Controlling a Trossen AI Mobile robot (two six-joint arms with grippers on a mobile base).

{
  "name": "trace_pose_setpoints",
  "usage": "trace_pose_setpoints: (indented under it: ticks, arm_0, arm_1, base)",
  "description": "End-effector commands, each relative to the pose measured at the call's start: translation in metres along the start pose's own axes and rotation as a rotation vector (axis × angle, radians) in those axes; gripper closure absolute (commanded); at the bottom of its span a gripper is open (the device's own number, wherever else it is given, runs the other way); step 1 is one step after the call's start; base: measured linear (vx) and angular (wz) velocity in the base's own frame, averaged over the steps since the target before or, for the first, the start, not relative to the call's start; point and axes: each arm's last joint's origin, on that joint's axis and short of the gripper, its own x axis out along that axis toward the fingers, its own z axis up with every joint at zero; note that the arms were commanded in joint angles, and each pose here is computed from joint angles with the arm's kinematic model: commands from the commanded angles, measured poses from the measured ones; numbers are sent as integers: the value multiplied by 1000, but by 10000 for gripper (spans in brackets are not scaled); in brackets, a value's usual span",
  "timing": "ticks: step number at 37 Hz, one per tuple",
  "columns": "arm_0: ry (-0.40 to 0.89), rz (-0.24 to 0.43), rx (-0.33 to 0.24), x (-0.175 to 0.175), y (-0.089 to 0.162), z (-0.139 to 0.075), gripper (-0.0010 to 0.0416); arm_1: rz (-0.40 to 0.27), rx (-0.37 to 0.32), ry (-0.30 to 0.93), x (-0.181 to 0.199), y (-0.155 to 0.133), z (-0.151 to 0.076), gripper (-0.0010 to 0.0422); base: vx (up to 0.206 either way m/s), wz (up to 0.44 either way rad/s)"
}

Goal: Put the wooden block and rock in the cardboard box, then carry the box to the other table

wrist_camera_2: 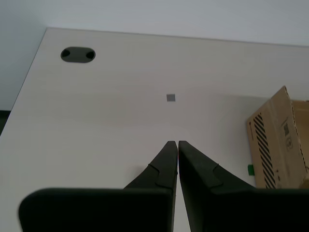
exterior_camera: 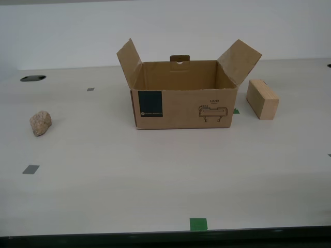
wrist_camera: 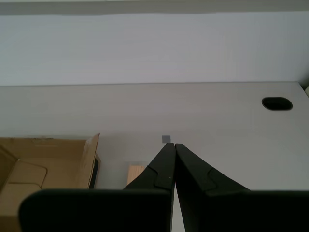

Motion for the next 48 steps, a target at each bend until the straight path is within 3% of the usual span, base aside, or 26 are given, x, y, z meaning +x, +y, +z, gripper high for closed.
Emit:
trace_pose_setpoints:
  ticks: [1,14,27,37,48]
  arm_0:
    - [24,0,2,-12,0,5,406]
    - [174,-4,4,-38,1,20,406]
    - [349,-9,7,-29,1,31,406]
    - [437,-12,9,-1,1,34,406]
    - [435,-12,10,9,1,36,406]
  arm_1:
    - [-2,0,36,-7,0,0,412]
    - [5,4,151,-35,-1,5,412]
    - [14,41,377,-31,-2,15,412]
    - [16,39,432,-14,-2,17,412]
    - [18,30,418,-12,-2,19,412]
  base:
    - [0,0]
    - [0,0]
    - [0,0]
    - [0,0]
    - [0,0]
